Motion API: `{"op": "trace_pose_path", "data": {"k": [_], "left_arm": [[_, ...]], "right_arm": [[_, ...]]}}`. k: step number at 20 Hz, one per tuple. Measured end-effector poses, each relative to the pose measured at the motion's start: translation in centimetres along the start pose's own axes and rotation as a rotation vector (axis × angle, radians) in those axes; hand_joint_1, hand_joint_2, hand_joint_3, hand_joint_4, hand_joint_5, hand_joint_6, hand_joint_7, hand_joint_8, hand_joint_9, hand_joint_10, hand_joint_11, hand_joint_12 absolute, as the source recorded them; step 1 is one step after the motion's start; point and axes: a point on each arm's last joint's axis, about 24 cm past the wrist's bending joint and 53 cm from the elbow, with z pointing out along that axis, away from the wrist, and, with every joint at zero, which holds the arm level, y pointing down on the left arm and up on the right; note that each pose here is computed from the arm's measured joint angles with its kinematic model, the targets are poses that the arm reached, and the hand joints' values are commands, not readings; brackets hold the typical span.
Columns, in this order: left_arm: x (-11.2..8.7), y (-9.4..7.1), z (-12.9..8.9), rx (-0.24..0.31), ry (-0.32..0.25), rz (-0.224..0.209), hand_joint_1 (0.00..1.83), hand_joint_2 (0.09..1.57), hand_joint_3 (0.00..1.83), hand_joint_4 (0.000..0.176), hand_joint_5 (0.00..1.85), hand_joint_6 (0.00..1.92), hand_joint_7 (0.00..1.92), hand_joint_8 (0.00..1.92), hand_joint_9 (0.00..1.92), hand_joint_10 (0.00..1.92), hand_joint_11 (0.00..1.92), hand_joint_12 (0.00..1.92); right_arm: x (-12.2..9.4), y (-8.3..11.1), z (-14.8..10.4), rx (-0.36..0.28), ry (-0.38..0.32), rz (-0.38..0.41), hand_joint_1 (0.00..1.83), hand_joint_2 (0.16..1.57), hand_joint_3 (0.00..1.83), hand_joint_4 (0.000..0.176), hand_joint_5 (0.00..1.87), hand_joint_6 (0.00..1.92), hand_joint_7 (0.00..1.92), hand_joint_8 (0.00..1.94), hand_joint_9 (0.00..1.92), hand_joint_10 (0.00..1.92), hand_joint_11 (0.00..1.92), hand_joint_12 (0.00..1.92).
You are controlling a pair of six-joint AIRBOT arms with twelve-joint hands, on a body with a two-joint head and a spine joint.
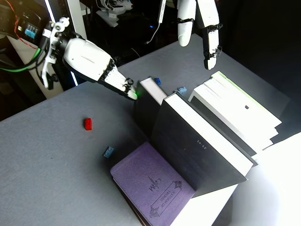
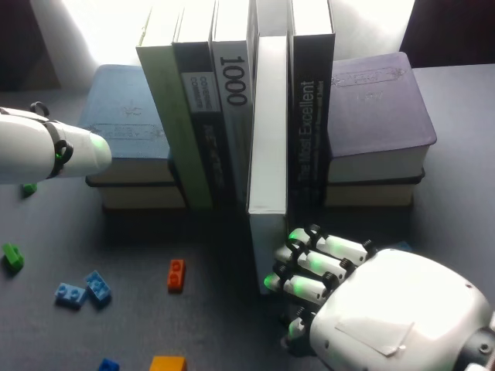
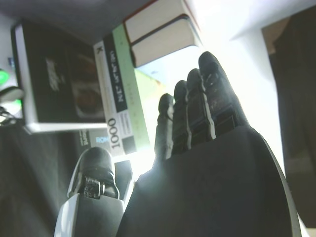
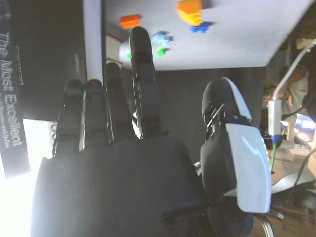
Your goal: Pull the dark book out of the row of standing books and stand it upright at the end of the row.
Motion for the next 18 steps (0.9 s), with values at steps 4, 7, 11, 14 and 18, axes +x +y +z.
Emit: {"op": "trace_pose_path", "data": {"k": [4, 7, 11, 14, 18], "left_arm": [[0.0, 0.1, 0.0, -0.002, -0.001, 0.000, 0.00, 1.28, 0.00, 0.034, 0.16, 0.01, 0.18, 0.01, 0.19, 0.01, 0.21, 0.12], [0.0, 0.0, 0.0, -0.001, 0.000, 0.000, 0.00, 1.28, 0.00, 0.042, 0.16, 0.00, 0.19, 0.01, 0.19, 0.01, 0.22, 0.12], [-0.1, 0.2, 0.0, -0.003, -0.003, -0.003, 0.00, 1.27, 0.00, 0.042, 0.20, 0.00, 0.23, 0.00, 0.24, 0.01, 0.29, 0.12], [-0.1, 0.2, 0.0, -0.004, -0.004, -0.002, 0.00, 1.27, 0.00, 0.039, 0.24, 0.01, 0.28, 0.01, 0.28, 0.01, 0.33, 0.12], [0.2, -0.2, -0.2, 0.009, 0.003, 0.002, 0.07, 1.28, 0.00, 0.023, 0.45, 0.01, 0.52, 0.01, 0.55, 0.01, 0.60, 0.15]], "right_arm": [[-0.4, 0.3, -1.4, 0.023, -0.010, -0.001, 0.00, 1.22, 0.00, 0.000, 0.79, 0.01, 0.22, 0.02, 0.00, 0.00, 0.00, 0.00], [-1.5, -1.5, -2.7, 0.097, -0.030, 0.006, 0.00, 1.21, 0.00, 0.000, 0.79, 0.01, 0.24, 0.03, 0.01, 0.01, 0.00, 0.00], [-3.4, -4.4, -4.3, 0.189, -0.086, -0.006, 0.00, 1.22, 0.00, 0.000, 0.77, 0.01, 0.24, 0.02, 0.05, 0.02, 0.00, 0.00], [-4.8, -6.3, -5.8, 0.247, -0.127, 0.022, 0.00, 1.22, 0.00, 0.000, 0.77, 0.00, 0.27, 0.03, 0.08, 0.03, 0.01, 0.01], [-8.6, -5.3, -6.7, 0.215, -0.255, -0.054, 0.00, 1.22, 0.00, 0.000, 0.86, 0.04, 0.59, 0.03, 0.29, 0.61, 0.00, 1.35]]}}
